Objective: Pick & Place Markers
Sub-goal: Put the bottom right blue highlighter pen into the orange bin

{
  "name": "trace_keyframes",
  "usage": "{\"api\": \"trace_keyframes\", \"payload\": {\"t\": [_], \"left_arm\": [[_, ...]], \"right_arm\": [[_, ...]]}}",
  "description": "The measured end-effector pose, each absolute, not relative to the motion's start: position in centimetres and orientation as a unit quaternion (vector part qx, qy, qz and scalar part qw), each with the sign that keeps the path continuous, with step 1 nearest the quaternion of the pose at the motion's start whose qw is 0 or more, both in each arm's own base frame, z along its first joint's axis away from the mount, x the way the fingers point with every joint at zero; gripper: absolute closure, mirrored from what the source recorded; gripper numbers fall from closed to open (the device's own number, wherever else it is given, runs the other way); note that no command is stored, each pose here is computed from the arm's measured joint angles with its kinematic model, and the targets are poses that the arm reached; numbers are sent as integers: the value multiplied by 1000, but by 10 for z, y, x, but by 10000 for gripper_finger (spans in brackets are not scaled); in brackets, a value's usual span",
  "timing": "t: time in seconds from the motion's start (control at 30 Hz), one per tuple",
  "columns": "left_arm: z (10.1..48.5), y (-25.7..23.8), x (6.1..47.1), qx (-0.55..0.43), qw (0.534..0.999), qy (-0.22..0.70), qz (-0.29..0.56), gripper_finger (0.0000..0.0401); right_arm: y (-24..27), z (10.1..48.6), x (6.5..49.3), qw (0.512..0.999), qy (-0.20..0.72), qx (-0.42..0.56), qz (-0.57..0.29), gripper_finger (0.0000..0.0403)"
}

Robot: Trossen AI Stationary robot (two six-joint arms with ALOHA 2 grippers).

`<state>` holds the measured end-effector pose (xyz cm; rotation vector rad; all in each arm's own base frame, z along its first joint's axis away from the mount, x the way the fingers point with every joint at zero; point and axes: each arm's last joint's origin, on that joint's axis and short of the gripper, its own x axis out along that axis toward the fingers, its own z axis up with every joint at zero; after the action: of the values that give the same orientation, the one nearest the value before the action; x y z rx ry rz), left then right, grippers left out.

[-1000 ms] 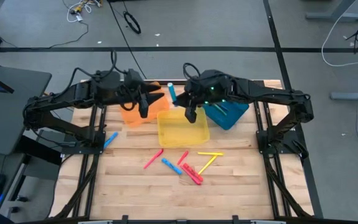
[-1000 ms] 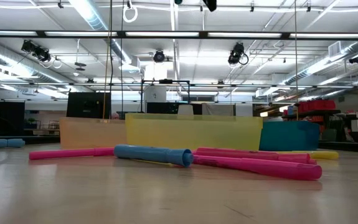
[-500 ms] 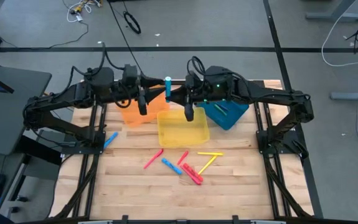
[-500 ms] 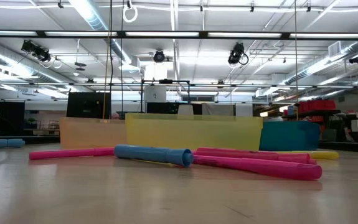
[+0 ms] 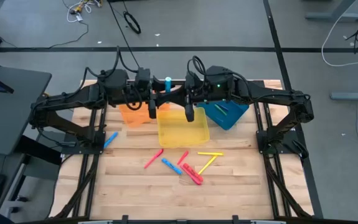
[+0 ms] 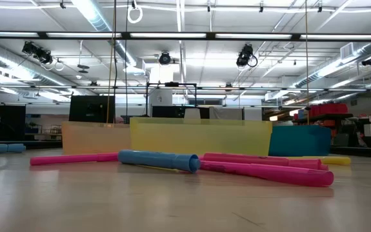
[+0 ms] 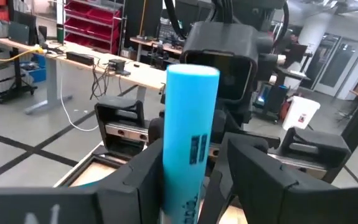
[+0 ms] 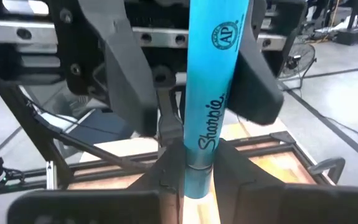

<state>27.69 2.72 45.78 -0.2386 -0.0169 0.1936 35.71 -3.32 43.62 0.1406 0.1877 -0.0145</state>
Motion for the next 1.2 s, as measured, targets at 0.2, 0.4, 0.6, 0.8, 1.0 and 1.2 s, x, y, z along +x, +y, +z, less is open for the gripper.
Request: {"api": "trace_keyframes", "payload": {"t": [0.2,0.4,0.6,0.8,1.0,1.2], "left_arm": [[464,26,268,-111,989,-19,96,224],[465,26,265,-108,989,-16,98,233],[465,27,264,-106,989,-15,103,295],[464,27,264,-103,990,-12,100,328],[463,27,264,-106,990,-7,94,320],[463,26,265,-98,991,-1,90,326]], "right_arm": [[-33,433,356,991,110,71,-8,355],[-33,433,356,991,112,71,-9,355],[-33,433,356,991,112,71,-8,355],[-33,433,356,991,112,72,-8,355],[-32,432,356,991,114,76,5,351],[-31,431,356,989,125,79,23,296]]}}
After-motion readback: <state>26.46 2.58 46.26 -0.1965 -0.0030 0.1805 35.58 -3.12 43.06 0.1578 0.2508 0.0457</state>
